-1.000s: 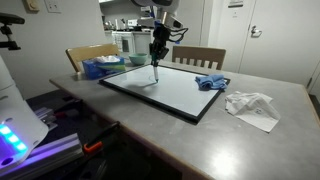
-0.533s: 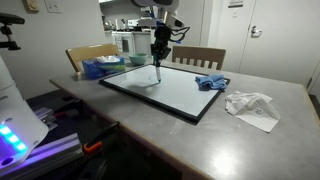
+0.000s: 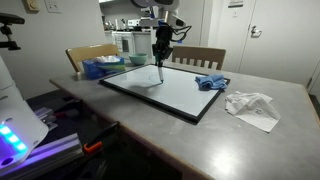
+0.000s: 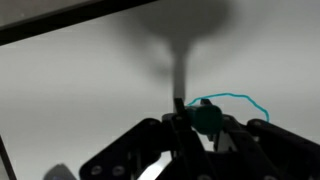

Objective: Use the marker in the bowl to draw a circle on the white board then put it back

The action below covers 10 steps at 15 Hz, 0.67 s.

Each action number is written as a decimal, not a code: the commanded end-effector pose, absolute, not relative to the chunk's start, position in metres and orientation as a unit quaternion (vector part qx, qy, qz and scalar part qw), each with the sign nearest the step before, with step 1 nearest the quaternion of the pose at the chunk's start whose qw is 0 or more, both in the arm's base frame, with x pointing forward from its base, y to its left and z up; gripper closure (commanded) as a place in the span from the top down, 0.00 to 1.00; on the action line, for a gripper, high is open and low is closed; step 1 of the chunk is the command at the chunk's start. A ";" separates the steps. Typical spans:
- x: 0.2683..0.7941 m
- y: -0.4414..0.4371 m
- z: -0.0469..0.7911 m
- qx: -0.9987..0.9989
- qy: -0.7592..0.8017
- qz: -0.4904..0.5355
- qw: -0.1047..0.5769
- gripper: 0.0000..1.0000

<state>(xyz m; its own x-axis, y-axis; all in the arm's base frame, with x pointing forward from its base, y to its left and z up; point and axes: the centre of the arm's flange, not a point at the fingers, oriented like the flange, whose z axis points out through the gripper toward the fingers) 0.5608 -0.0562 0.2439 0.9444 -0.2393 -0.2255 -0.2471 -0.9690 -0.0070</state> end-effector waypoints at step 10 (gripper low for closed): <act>0.579 -0.070 0.228 -0.989 0.103 0.104 -0.009 0.05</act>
